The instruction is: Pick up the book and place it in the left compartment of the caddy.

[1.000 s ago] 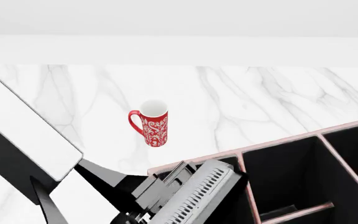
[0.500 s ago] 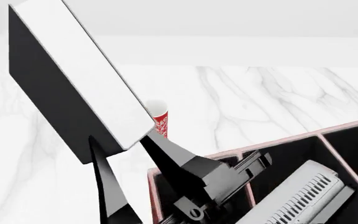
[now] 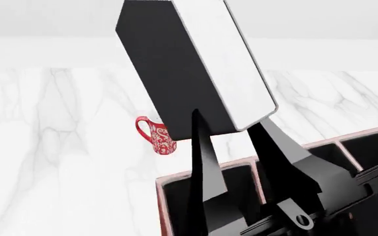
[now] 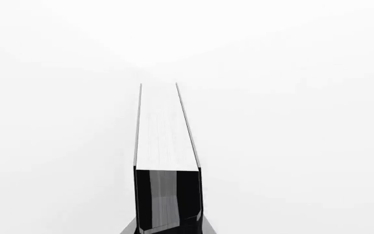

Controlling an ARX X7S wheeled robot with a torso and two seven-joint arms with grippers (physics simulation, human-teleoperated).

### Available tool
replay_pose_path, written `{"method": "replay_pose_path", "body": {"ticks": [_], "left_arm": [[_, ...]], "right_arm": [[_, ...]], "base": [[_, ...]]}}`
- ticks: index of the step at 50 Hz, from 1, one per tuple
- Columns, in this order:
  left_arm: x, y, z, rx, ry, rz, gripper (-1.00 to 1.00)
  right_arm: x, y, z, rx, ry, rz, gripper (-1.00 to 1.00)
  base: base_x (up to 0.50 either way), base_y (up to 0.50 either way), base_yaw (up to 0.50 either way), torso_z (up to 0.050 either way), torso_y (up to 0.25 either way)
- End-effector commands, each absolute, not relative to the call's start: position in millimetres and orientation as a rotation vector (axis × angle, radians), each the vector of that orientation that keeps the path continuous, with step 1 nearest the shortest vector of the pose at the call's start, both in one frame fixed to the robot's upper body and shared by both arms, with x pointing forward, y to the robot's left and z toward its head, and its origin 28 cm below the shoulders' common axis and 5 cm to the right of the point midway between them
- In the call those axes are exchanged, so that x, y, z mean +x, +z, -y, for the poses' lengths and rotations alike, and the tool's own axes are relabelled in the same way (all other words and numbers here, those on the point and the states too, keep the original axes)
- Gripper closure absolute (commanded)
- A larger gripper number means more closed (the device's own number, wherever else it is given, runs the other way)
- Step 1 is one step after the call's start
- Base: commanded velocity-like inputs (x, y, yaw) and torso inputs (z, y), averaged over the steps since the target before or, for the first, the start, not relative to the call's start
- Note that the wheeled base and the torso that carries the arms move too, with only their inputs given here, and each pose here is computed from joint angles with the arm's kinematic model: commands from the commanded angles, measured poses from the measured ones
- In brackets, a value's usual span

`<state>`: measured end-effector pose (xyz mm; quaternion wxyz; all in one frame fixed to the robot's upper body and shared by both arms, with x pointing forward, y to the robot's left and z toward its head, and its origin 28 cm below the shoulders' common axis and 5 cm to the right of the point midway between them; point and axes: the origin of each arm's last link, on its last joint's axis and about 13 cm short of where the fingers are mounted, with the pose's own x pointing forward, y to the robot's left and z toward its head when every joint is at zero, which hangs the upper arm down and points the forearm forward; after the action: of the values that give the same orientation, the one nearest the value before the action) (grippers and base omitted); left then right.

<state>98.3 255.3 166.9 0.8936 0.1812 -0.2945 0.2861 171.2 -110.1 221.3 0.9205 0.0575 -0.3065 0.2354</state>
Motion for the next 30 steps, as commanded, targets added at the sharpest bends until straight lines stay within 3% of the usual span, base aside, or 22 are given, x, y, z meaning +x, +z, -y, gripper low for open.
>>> {"method": "replay_pose_path", "body": {"ticks": [1, 30], "left_arm": [[97.0, 169.0, -254.1, 0.395, 0.58, 0.642, -1.0], [102.8, 170.0, -252.0, 0.392, 0.566, 0.634, -1.0]], "right_arm": [[183.4, 223.3, 134.0, 0.022, 0.342, 0.729, 1.0], [182.3, 196.0, 175.4, -0.03, 0.109, 0.62, 1.0]], "base": [[0.0, 0.0, 0.0, 0.0, 0.0], [0.0, 0.0, 0.0, 0.0, 0.001]]}}
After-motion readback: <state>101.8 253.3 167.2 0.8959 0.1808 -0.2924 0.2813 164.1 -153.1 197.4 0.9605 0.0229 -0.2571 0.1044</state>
